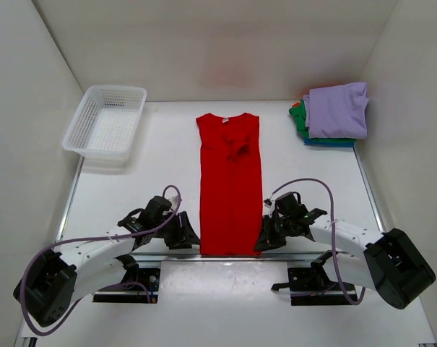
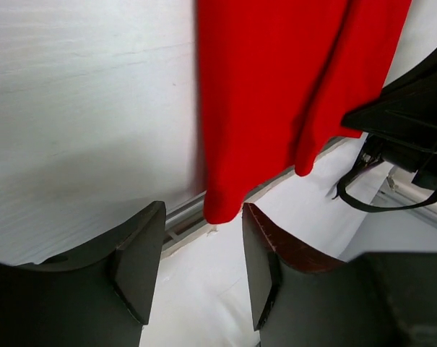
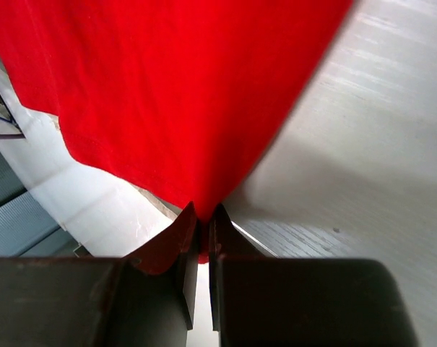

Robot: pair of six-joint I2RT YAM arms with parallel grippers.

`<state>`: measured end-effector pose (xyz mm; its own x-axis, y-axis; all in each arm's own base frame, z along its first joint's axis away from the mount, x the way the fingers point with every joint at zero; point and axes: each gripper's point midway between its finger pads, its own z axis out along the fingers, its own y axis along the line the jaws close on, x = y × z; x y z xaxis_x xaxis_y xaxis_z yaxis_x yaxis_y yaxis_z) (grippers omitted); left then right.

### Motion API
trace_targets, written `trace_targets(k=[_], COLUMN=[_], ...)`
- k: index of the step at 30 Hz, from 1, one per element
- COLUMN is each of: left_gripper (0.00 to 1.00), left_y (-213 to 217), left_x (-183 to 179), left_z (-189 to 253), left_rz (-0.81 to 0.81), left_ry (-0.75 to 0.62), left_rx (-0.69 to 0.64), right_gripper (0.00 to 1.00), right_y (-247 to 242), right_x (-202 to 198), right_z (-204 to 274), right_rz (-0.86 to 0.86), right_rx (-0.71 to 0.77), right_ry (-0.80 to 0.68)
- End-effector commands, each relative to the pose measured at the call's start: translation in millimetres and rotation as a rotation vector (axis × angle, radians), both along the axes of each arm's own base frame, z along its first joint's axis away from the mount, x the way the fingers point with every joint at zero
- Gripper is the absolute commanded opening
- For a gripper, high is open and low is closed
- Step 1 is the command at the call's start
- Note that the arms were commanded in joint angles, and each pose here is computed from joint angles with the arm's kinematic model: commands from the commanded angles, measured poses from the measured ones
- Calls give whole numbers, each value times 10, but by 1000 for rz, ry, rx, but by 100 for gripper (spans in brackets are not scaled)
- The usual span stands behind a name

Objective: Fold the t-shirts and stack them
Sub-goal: Grab the bottom of the folded rectangular tshirt with both arms

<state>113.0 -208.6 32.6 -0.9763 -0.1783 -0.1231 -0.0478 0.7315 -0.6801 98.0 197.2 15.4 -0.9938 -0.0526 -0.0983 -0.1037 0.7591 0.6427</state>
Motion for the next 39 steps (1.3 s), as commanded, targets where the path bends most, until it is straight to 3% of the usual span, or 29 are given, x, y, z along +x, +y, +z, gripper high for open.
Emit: trace_targets(k=[1,5,6,7,8,10,14,16,18,21,23,24,25,27,39], left_gripper=[58,52,48,32,27,27,8,22,44,54,54,49,28,0,0], left_y=[-169,-243,-253,-251,-260,-253,-232,-251,-265,-297,-306,-318,-316,-306,-82], left_x=[32,15,-6,-15,-18,-25,-91,-80,-64,-35,-35,-52,-51,-66,-129], left_z=[95,71,63,38,37,16,-45,-34,-22,13,-9,-12,-33,-58,-118], left_rz=[-18,-39,-48,-47,-50,-43,-54,-50,-40,-42,-38,-51,-49,-55,-19], left_ry=[-14,-14,-5,-1,0,0,23,21,15,8,19,17,20,27,51], left_rx=[-49,-41,-38,-30,-32,-33,-19,-22,-27,-29,-21,-26,-19,-3,41], right_gripper=[0,0,1,0,0,0,0,0,0,0,0,0,0,0,0], right_y=[-65,-41,-46,-50,-50,-51,-78,-99,-86,-67,-73,-61,-53,-71,-197], right_x=[19,-5,1,0,-12,-18,-62,-80,-36,-28,-27,-8,-25,-14,-167], right_z=[-93,-124,-125,-139,-142,-152,-185,-202,-176,-163,-158,-150,-154,-166,-181], right_rz=[19,33,30,32,36,42,49,47,42,49,47,50,59,52,67], right_rx=[-58,-66,-66,-69,-66,-65,-71,-73,-69,-62,-60,-60,-59,-65,-67], right_ry=[-7,8,9,9,15,15,28,32,22,23,27,20,19,19,31])
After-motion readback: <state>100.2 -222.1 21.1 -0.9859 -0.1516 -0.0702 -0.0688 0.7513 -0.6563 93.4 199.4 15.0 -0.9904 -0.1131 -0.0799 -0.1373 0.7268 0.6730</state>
